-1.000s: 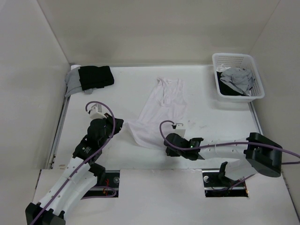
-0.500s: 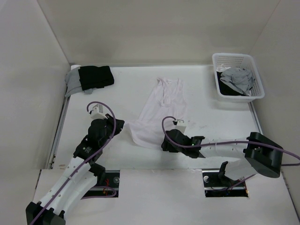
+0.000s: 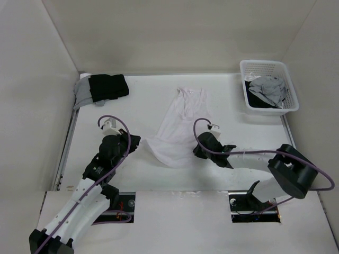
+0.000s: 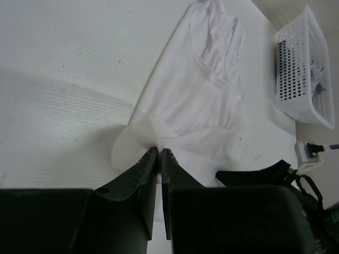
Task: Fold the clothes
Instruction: Flatten the tank top out
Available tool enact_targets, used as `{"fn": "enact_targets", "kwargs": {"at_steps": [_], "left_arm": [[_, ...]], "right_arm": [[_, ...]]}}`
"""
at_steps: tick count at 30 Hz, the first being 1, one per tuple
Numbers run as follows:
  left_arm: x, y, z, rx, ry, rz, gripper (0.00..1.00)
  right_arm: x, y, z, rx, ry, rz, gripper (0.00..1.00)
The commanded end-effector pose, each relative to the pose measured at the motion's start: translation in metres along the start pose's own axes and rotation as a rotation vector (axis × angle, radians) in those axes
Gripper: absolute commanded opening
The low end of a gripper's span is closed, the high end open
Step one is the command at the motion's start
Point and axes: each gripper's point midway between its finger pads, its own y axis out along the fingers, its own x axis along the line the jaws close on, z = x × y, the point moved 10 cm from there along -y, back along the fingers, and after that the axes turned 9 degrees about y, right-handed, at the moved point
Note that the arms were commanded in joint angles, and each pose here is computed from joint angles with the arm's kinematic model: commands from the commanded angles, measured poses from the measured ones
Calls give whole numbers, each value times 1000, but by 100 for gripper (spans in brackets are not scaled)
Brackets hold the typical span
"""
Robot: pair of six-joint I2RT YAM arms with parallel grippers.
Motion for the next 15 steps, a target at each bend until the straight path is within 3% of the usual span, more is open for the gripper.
{"fn": "enact_targets", "kwargs": {"at_steps": [1, 4, 11, 15], "left_arm": [[2, 1, 5, -5, -12, 17, 6], [6, 3, 11, 13, -22, 8, 5], [12, 3, 18, 22, -37, -5, 5], [10, 5, 17, 23, -33, -3, 5]], "right_arm": [[26, 20, -37, -136, -19, -81, 20], [34, 34, -54, -147, -25, -81, 40], [11, -14, -41, -149, 0, -73, 56], [-2, -38, -17, -85, -2, -61, 59]]}}
